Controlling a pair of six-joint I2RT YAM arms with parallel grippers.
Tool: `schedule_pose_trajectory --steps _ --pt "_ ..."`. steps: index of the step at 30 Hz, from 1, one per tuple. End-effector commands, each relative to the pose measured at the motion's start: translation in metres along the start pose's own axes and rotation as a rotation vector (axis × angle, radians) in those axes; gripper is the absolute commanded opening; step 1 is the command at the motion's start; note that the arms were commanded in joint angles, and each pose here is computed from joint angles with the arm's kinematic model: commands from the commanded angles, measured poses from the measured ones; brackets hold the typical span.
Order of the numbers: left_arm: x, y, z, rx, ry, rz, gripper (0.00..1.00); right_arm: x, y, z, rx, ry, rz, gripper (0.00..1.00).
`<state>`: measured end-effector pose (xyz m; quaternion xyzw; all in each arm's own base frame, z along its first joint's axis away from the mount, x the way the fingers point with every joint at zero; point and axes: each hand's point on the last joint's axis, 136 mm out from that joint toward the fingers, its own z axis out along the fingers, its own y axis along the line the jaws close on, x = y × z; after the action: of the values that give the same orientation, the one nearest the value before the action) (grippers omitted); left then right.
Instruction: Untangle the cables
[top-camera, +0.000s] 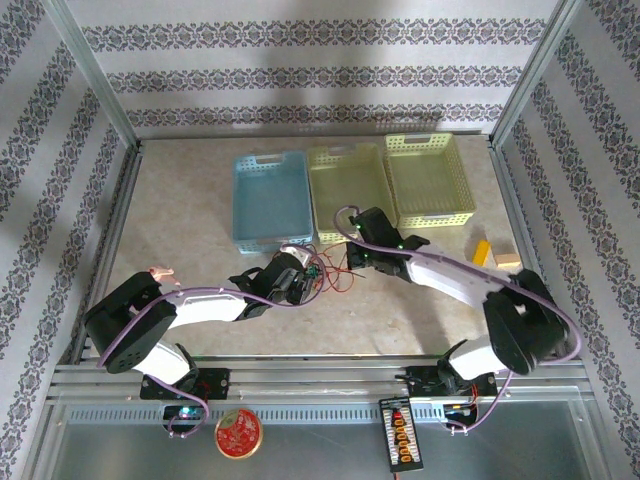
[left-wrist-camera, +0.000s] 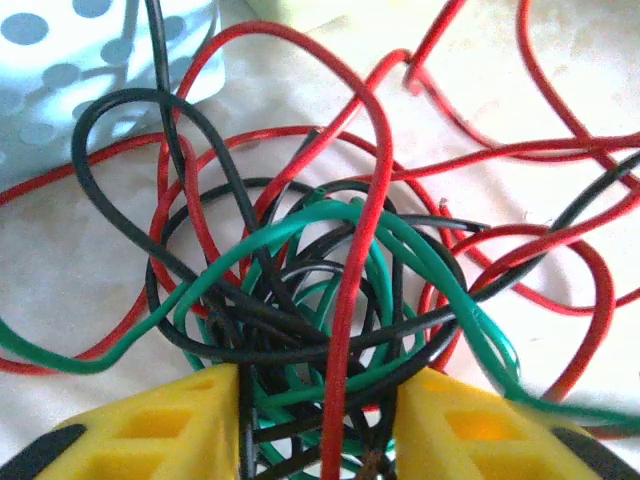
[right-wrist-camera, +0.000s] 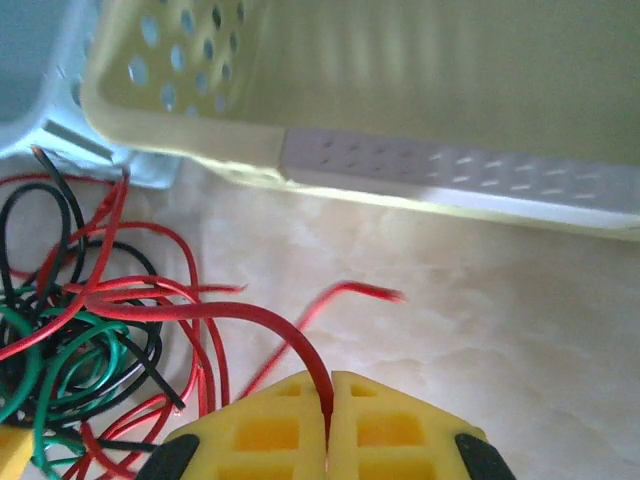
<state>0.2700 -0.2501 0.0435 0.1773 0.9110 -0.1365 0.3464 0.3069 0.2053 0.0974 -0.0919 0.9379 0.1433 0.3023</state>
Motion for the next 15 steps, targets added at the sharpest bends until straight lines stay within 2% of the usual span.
schedule_pose_trajectory --steps 1,6,15 --pt "0.037 0.014 0.009 -0.052 0.108 0.003 0.19 -0.011 -0.031 -0.022 0.13 -0.11 0.063 0.0" --pt "0.042 0.015 0.013 -0.051 0.118 -0.011 0.0 -0.026 -0.068 -0.065 0.258 -0.251 0.164 0.0" --pt "0.045 0.014 0.013 -0.033 0.118 -0.018 0.0 -0.047 -0.143 -0.14 0.371 -0.472 0.454 0.0"
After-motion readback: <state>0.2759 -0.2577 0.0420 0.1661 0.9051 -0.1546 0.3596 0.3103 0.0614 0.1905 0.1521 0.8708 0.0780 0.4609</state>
